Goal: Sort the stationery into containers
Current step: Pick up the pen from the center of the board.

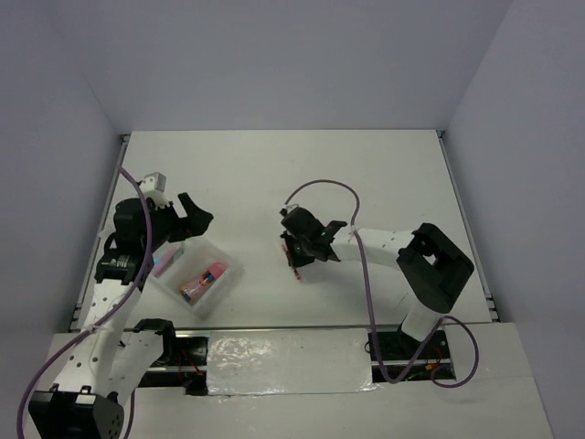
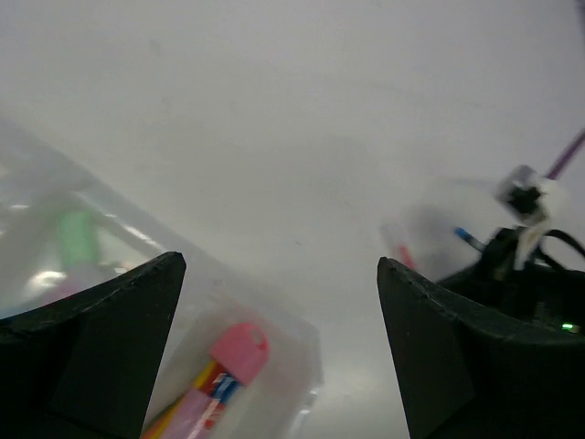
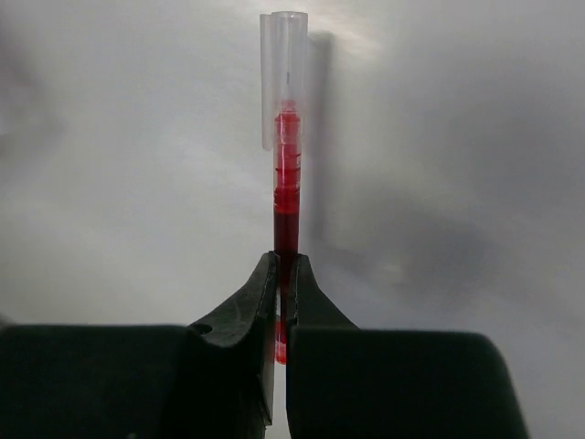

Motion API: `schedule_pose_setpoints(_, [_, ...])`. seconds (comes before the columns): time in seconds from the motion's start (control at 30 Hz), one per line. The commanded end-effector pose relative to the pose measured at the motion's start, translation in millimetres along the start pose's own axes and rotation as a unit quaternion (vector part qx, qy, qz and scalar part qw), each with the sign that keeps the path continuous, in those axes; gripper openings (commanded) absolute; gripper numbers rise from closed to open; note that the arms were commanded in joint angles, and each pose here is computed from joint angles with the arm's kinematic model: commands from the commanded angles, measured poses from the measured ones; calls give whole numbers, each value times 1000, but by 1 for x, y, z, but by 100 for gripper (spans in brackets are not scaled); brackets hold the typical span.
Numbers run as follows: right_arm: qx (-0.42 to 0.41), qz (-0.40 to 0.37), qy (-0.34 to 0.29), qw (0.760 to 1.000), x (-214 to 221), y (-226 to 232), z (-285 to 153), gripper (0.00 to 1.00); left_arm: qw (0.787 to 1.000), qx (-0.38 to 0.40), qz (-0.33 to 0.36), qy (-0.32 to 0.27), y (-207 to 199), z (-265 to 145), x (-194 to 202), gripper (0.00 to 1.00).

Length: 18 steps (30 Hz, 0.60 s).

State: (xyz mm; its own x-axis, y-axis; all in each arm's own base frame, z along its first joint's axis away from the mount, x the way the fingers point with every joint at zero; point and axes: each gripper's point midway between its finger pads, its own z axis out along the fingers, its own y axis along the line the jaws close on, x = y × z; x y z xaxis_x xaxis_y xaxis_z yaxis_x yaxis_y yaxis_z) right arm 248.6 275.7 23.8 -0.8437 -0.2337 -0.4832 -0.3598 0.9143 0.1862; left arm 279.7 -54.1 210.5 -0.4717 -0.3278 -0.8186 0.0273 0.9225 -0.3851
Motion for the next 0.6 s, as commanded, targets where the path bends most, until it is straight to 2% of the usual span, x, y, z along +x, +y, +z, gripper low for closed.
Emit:
schedule_pose_setpoints(0.0, [-180, -37, -108, 977, -50, 108, -60, 0, 972, 215, -89, 30, -74, -9, 16, 99])
schedule_pose_setpoints(0.03, [-197, -35, -123, 972, -56, 120, -70, 0, 965, 230, -118, 39, -74, -9, 36, 99])
schedule_pose_setpoints(0.1, [-202, 4, -142, 969, -74, 139, -89, 0, 952, 253, -168, 33, -84, -13, 38, 99])
schedule_pose_setpoints(0.27, [-258, 34, -188, 947, -107, 186, -125, 0, 948, 252, -192, 25, -89, -16, 43, 99])
schedule_pose_setpoints(0.4, [-283, 9, -181, 942, -109, 221, -135, 0, 945, 262, -197, 16, -93, -17, 37, 98])
schedule_pose_setpoints(0.5, [-298, -8, -183, 937, -109, 238, -143, 0, 944, 259, -206, 19, -92, -13, 39, 87])
schedule_pose_setpoints(0.53, [-304, -8, -189, 934, -110, 241, -147, 0, 944, 258, -205, 21, -91, -12, 40, 70])
schedule_pose_setpoints(0.57, [-305, -9, -192, 933, -111, 242, -150, 0, 944, 255, -206, 25, -90, -10, 43, 60])
